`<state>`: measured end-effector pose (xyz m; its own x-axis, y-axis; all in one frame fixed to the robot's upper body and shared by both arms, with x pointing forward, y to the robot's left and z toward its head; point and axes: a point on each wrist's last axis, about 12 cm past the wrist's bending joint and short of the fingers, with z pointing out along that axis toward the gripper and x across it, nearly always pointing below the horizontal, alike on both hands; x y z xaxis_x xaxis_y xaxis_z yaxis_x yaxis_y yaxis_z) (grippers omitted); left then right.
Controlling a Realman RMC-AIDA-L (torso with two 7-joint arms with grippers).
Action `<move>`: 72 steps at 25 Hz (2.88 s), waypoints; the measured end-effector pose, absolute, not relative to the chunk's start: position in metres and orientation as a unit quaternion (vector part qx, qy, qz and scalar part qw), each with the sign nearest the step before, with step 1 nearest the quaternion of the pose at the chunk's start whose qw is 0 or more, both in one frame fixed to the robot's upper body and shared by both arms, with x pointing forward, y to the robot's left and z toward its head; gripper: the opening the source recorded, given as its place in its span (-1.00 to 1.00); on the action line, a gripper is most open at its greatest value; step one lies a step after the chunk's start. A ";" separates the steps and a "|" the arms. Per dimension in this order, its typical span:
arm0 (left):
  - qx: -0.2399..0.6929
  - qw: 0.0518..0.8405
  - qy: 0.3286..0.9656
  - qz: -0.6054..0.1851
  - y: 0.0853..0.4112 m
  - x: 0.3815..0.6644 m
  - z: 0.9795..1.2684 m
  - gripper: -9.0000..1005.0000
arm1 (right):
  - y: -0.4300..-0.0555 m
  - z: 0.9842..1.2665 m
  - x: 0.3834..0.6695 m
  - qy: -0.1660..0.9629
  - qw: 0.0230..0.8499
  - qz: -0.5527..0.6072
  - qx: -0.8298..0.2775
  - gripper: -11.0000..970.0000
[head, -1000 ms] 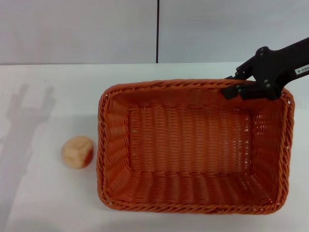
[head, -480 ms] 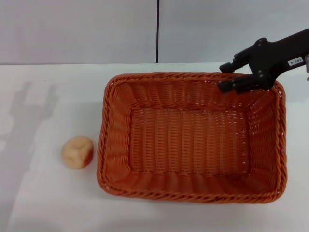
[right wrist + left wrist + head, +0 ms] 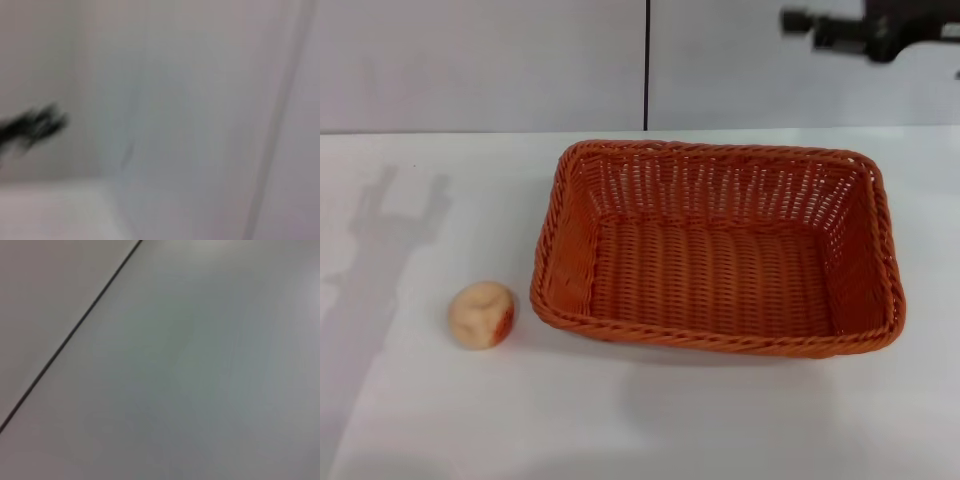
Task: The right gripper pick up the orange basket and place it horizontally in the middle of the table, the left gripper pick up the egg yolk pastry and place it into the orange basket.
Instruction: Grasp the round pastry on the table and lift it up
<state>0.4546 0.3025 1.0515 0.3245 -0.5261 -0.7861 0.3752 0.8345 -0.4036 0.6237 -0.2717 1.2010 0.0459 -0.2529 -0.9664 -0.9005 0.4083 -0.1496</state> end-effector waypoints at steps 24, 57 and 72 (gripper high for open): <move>0.159 0.596 0.703 -0.353 0.384 0.433 1.054 0.38 | -0.397 1.093 0.508 0.592 0.768 0.240 0.040 0.01; 0.194 0.488 0.782 -0.335 0.337 0.440 1.006 0.34 | -0.383 1.091 0.515 0.589 0.756 0.282 0.045 0.01; 0.217 0.492 0.774 -0.334 0.335 0.441 1.008 -0.26 | -0.381 1.092 0.519 0.589 0.756 0.281 0.043 0.01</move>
